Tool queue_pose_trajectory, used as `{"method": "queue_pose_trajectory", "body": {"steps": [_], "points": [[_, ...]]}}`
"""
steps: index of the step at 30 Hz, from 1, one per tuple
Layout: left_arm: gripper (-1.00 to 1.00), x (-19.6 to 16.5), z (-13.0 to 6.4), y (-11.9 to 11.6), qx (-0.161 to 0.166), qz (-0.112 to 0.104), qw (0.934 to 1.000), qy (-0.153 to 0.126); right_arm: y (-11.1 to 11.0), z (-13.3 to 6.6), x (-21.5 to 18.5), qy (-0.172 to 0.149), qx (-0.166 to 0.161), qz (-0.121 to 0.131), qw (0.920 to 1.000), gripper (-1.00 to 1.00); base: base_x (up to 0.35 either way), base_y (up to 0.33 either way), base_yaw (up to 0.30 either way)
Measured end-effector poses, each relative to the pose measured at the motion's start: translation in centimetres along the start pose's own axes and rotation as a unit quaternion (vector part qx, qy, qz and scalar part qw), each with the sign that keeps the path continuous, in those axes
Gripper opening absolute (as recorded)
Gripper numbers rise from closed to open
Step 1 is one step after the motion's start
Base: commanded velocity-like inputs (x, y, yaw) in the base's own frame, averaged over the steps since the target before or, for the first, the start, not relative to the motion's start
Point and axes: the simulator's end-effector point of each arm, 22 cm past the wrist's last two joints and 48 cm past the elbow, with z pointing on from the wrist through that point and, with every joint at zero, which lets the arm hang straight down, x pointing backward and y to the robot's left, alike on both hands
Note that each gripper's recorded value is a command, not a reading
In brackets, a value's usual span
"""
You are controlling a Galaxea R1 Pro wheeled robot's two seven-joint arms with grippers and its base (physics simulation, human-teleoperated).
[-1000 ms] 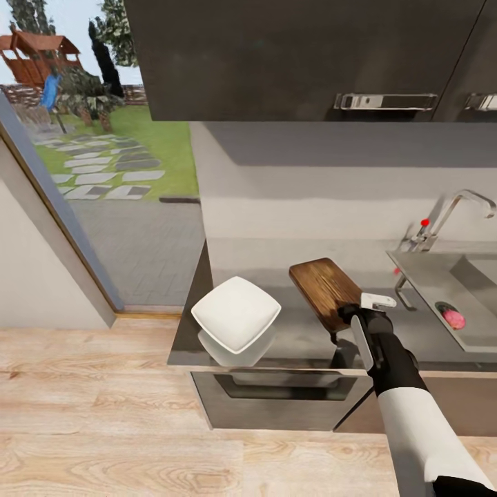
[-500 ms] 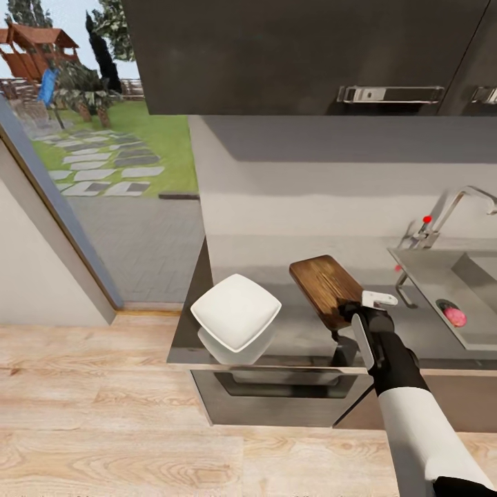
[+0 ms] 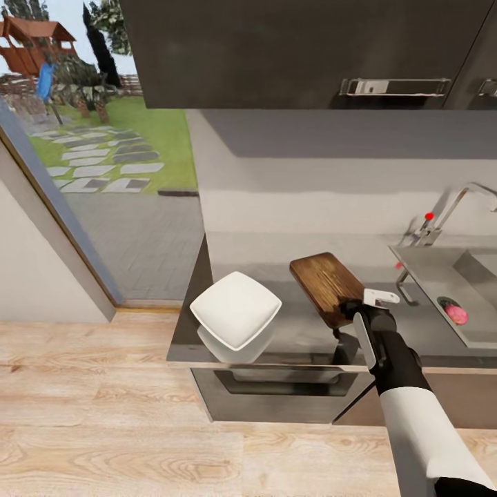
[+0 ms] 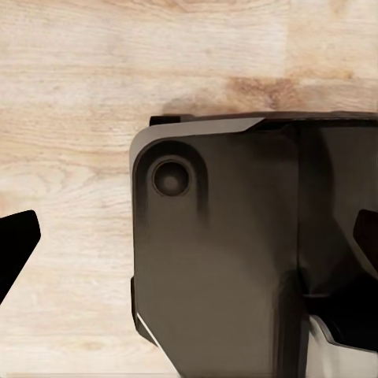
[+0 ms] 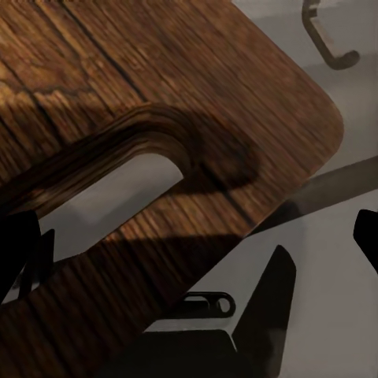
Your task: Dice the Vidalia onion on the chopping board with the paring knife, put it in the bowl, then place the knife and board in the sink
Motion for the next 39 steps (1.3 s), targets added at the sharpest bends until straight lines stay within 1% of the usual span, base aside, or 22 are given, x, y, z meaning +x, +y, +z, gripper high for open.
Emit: {"method": "queue_pose_trajectory", "body": {"steps": [20,27,39], "points": [[1.0,0.01,0.01,-0.05,0.0,0.001,1.0,0.0,0.02,-0.32,0.2,0.011,0.002,-0.008,0.9999,1.0,0.0,0.0,0.0],[1.0,0.01,0.01,-0.06,0.001,0.001,1.0,0.0,0.12,-0.72,0.78,0.033,-0.003,-0.011,0.9994,1.0,0.0,0.0,0.0],[1.0,0.01,0.01,-0.06,0.001,0.001,1.0,0.0,0.02,-0.79,0.93,0.039,-0.003,-0.012,0.9992,1.0,0.0,0.0,0.0]]}}
